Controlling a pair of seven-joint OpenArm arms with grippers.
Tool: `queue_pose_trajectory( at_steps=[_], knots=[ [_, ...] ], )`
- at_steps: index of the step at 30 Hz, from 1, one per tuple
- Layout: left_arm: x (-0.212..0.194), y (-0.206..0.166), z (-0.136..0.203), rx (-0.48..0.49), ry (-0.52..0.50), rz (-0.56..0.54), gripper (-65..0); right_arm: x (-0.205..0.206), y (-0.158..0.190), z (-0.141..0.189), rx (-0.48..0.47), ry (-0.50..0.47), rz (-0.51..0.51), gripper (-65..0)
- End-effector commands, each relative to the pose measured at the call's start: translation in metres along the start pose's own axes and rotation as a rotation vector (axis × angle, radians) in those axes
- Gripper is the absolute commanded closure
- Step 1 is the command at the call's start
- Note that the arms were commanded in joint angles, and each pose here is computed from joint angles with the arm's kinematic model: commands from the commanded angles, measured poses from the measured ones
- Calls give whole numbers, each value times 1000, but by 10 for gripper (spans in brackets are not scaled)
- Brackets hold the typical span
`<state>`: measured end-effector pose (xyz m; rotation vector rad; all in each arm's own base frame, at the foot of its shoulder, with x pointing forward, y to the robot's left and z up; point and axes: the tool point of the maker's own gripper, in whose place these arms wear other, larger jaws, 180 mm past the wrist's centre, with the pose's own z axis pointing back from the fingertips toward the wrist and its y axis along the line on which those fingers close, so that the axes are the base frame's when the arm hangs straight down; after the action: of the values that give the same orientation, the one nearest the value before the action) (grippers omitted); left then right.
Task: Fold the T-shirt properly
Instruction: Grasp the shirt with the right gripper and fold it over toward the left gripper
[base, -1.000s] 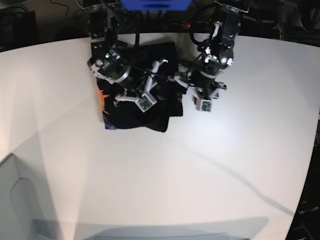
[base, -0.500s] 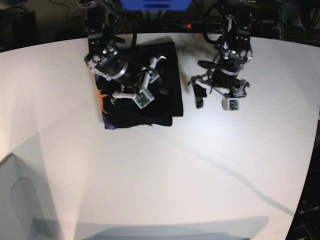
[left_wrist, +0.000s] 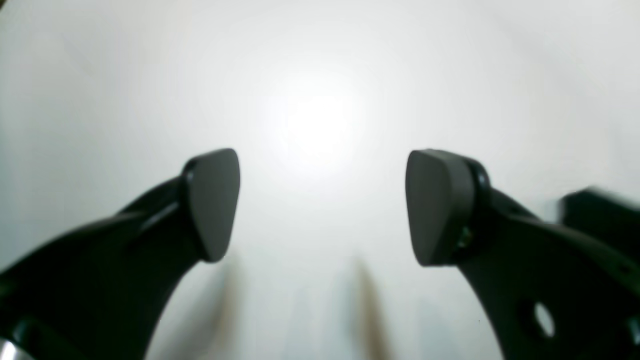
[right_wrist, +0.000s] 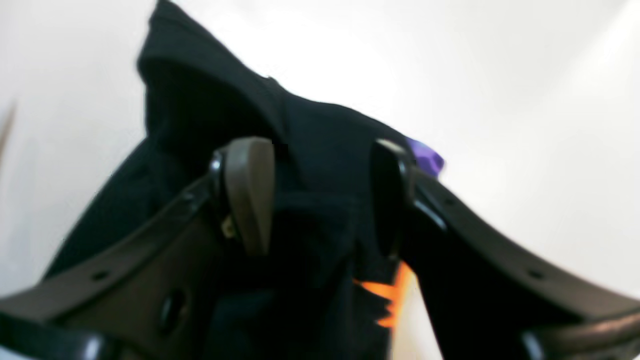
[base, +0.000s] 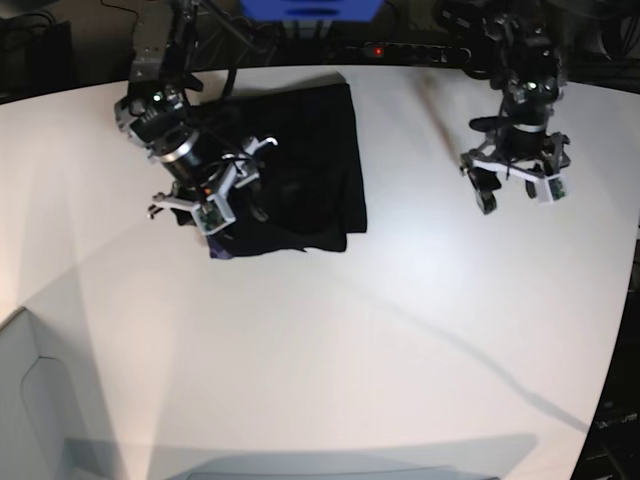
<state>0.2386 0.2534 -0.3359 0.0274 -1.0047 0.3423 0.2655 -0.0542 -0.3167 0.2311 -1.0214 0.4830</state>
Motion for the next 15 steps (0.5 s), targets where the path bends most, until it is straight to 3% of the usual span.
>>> queue_pose_trajectory(
  at_steps=[1,7,15],
  knots=[
    [13,4,3,0,-46,13,-497,14,-7,3,-9,-52,15,-320],
    [19,12,5,7,-62,53,-496,-5,1,7,12,0,17,-321],
    [19,10,5,2,-61,52,-496,-28,86,3,242,55,6,-318]
  ],
)
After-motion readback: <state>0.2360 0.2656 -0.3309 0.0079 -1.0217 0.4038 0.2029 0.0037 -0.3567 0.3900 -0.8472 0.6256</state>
